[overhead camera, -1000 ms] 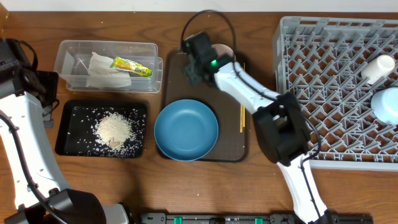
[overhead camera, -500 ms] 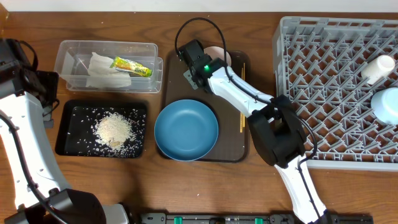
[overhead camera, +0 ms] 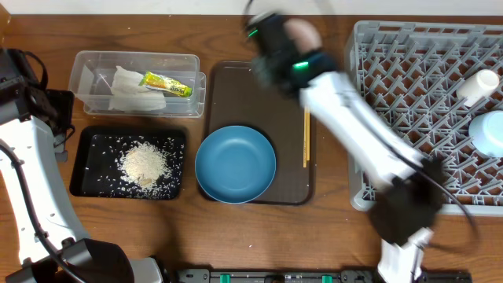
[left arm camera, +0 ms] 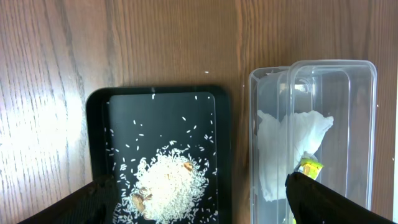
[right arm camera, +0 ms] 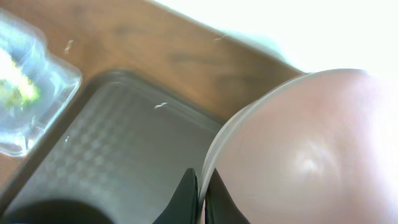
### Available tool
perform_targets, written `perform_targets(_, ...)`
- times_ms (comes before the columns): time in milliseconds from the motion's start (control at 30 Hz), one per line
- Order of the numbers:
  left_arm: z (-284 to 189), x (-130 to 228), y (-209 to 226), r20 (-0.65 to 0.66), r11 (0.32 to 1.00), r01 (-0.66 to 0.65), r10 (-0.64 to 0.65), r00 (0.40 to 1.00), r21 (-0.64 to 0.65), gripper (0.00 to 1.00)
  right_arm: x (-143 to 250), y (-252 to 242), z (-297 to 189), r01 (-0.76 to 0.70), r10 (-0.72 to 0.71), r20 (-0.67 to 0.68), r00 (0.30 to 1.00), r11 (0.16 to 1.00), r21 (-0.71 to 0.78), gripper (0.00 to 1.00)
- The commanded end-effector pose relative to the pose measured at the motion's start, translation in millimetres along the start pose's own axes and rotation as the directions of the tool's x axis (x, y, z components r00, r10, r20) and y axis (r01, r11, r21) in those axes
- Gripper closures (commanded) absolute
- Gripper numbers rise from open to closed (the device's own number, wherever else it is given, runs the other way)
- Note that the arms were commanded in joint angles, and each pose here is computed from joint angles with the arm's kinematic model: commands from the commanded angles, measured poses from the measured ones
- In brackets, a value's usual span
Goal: Sort waste into correct bins and load items into the dishwasher rack
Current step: 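Grasp the pink dish with the right gripper and lift it, then carry the pink dish right and lower it into the rack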
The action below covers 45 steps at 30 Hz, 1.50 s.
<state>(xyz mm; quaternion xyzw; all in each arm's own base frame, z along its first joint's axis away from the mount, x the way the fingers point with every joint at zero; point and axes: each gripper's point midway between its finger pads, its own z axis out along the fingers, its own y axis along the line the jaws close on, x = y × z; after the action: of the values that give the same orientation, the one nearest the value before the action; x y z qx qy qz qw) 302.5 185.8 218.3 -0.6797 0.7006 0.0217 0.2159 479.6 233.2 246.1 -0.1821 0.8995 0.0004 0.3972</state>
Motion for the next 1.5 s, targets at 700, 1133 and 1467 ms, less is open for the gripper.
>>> perform_targets(700,0.9,-1.9,1.9,0.003,1.0,0.001,-0.001,1.0,-0.009,0.11,148.9,-410.1,-152.1,-0.857,0.845,0.143,0.514,0.511,0.062,0.99)
perform_targets(1133,0.9,-1.8,1.8,0.003,1.0,0.001,-0.001,1.0,-0.009,0.11,178.1,-482.6,-88.6,-0.804,0.9,0.145,0.41,0.432,-0.408,0.99)
perform_targets(1467,0.9,-1.8,1.8,0.003,1.0,0.001,-0.001,1.0,-0.009,0.11,208.6,-500.5,-36.6,-0.805,0.925,0.115,0.362,0.372,-0.462,0.99)
